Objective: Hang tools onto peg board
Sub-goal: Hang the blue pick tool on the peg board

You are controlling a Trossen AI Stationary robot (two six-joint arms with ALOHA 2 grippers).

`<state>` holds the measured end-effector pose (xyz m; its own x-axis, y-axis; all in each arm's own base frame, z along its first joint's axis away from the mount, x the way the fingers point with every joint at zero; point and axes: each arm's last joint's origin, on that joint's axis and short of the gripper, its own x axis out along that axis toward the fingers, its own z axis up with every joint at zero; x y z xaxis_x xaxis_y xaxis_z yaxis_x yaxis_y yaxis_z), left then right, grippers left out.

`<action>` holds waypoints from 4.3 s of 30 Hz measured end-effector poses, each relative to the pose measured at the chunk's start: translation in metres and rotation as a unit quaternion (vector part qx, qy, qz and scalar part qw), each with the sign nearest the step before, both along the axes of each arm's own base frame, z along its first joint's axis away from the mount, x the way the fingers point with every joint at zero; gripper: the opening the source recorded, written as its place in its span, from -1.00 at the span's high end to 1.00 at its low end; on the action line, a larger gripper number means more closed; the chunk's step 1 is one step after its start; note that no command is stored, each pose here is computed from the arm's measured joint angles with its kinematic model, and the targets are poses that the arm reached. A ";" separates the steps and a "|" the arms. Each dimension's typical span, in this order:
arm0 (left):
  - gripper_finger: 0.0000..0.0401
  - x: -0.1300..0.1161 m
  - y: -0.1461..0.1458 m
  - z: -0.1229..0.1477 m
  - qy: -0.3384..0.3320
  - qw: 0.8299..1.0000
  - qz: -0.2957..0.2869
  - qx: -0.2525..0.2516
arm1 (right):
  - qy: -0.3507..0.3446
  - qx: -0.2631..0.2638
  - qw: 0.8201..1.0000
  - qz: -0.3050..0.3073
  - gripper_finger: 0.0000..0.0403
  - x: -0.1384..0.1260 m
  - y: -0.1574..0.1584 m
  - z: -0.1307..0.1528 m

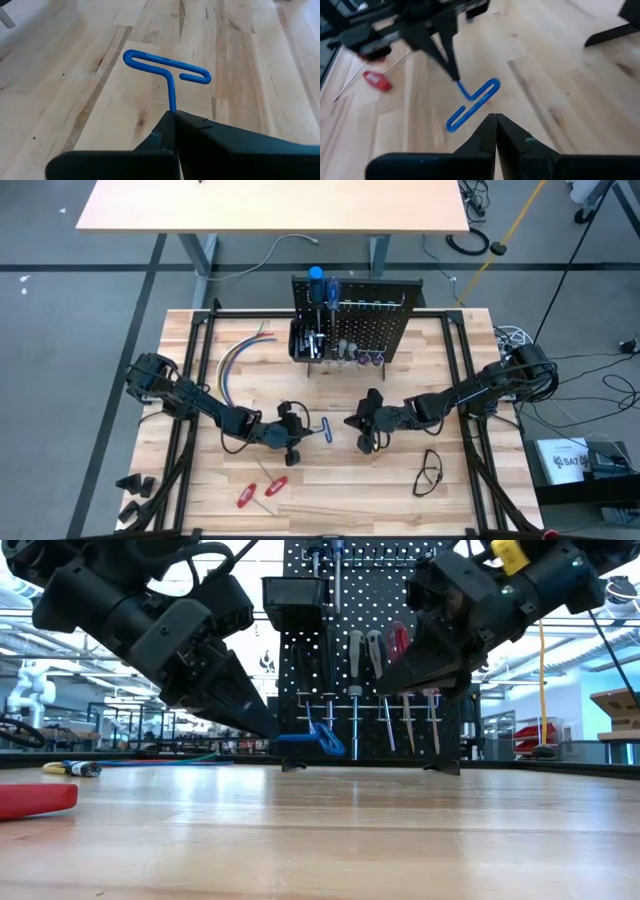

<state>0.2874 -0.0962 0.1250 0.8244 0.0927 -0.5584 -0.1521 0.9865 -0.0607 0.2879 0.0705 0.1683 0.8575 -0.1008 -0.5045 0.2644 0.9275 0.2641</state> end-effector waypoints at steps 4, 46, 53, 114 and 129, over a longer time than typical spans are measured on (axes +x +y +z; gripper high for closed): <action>1.00 0.001 -0.001 0.001 -0.005 1.000 -0.006 0.006 | 0.048 -0.033 0.998 0.022 0.90 -0.006 0.004 -0.007; 1.00 0.015 -0.008 0.031 -0.115 0.991 -0.055 0.040 | -0.184 -0.146 0.968 0.087 0.96 0.035 0.031 -0.010; 1.00 0.005 -0.010 0.050 -0.118 0.988 -0.048 0.091 | -0.209 -0.133 0.965 0.084 0.98 0.027 0.033 0.017; 0.83 -0.134 0.144 0.139 -0.357 0.922 0.025 0.149 | -0.189 -0.207 0.942 -0.186 0.98 -0.033 -0.082 0.291; 0.46 -0.130 0.141 0.143 -0.389 0.909 -0.023 0.148 | -0.168 -0.155 0.958 -0.174 0.98 -0.013 -0.097 0.274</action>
